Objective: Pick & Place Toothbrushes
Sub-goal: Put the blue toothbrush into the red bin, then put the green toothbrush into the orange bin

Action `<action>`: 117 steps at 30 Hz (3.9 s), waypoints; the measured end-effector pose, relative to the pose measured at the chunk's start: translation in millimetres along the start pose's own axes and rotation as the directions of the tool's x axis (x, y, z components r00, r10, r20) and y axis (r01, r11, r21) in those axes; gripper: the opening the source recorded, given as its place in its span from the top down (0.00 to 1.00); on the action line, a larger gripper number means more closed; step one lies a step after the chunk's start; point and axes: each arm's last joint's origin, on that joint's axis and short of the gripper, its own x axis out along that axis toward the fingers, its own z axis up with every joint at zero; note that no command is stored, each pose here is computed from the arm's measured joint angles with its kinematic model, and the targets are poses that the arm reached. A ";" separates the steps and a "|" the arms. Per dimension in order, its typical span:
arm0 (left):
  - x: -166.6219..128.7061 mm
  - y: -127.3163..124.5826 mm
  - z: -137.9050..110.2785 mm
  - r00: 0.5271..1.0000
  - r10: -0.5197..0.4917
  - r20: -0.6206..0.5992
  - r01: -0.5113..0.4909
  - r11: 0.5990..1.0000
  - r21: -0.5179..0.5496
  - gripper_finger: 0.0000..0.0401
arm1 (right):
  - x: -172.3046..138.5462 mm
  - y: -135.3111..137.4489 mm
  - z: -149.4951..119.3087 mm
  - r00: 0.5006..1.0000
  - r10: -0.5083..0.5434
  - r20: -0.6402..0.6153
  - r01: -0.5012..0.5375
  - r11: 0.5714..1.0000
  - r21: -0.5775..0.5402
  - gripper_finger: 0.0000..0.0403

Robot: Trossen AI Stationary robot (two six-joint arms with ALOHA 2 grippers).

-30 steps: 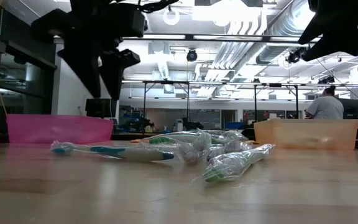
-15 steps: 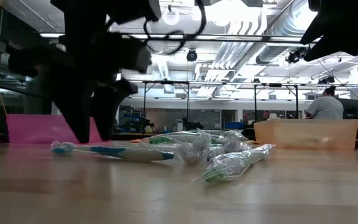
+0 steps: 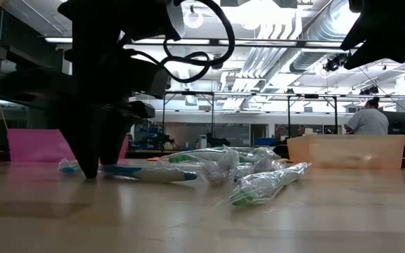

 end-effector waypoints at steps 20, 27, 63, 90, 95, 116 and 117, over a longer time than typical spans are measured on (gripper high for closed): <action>-67.1 8.6 -31.1 0.986 -0.049 -0.158 0.052 0.999 0.014 0.99 | 0.0 -0.4 -0.2 1.000 -0.003 -0.002 0.003 1.000 -0.014 0.47; -117.8 42.1 -69.6 0.969 0.134 -0.209 -0.200 0.921 -0.334 0.99 | 0.0 -0.5 -0.2 1.000 -0.006 0.000 0.006 1.000 -0.015 0.47; -104.1 151.4 -223.3 0.889 0.401 -0.221 -0.236 -0.014 -0.972 0.96 | 0.1 -1.0 0.5 1.000 -0.018 0.025 0.018 1.000 0.018 0.47; -106.7 164.9 -214.8 0.911 0.411 0.037 -0.075 0.253 -0.965 0.52 | 0.1 -0.5 -0.4 1.000 -0.004 -0.007 0.004 0.999 0.048 0.47; -108.9 154.7 -181.4 0.874 0.416 0.252 0.049 0.440 -0.897 0.53 | 0.1 -0.6 -0.4 1.000 -0.004 -0.007 0.004 0.999 0.049 0.47; -67.3 47.4 -69.5 0.815 0.247 0.525 0.192 0.740 -0.645 0.56 | 0.0 -0.3 -0.8 1.000 0.004 -0.020 -0.003 0.999 0.039 0.47; -62.1 44.3 -64.1 0.809 0.236 0.539 0.202 0.749 -0.631 0.56 | 0.1 -0.2 -1.0 1.000 0.006 -0.025 -0.005 0.999 0.037 0.47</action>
